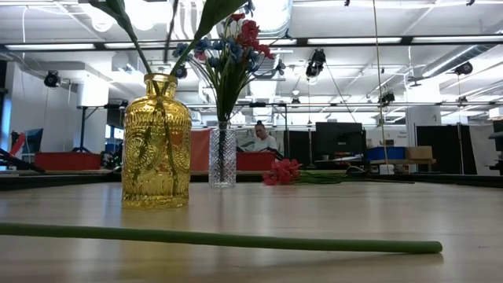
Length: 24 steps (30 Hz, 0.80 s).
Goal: Sort flowers into vase by color
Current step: Put the pink tulip into the yellow vase
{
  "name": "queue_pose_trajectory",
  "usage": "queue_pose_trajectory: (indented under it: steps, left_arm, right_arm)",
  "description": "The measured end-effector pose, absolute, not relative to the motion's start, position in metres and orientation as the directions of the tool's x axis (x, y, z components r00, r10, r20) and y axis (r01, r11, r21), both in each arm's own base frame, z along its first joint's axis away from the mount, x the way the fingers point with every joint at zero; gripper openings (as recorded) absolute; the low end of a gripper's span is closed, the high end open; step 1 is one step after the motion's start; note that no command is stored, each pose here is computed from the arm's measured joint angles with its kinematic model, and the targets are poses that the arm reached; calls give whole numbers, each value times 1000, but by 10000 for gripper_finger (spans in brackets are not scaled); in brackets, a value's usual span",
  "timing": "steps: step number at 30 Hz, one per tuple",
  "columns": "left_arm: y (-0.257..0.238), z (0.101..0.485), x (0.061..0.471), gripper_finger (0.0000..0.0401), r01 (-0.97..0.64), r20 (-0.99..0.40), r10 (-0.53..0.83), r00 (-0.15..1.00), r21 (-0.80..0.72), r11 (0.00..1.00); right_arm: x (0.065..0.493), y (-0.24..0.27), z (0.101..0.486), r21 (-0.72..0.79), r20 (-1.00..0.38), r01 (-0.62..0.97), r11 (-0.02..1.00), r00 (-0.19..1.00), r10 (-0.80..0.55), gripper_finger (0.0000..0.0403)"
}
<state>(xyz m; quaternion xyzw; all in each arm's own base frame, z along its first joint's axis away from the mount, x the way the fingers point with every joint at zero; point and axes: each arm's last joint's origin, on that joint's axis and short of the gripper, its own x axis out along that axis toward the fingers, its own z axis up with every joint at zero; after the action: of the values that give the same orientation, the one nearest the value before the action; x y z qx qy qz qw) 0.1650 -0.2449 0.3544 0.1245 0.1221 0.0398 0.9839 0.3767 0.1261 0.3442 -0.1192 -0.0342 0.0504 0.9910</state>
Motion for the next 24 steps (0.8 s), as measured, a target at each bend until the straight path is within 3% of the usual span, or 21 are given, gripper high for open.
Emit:
queue_pose_trajectory:
  steps: [10,24]
  left_arm:
    - [-267,299,175,164,108,-367,7,930,293,950]
    - [-271,298,177,164,102,-362,8,932,283,954]
  right_arm:
    - [390,117,328,-212,12,-64,975,998,68,17]
    - [381,118,343,-215,71,-91,972,992,108,17]
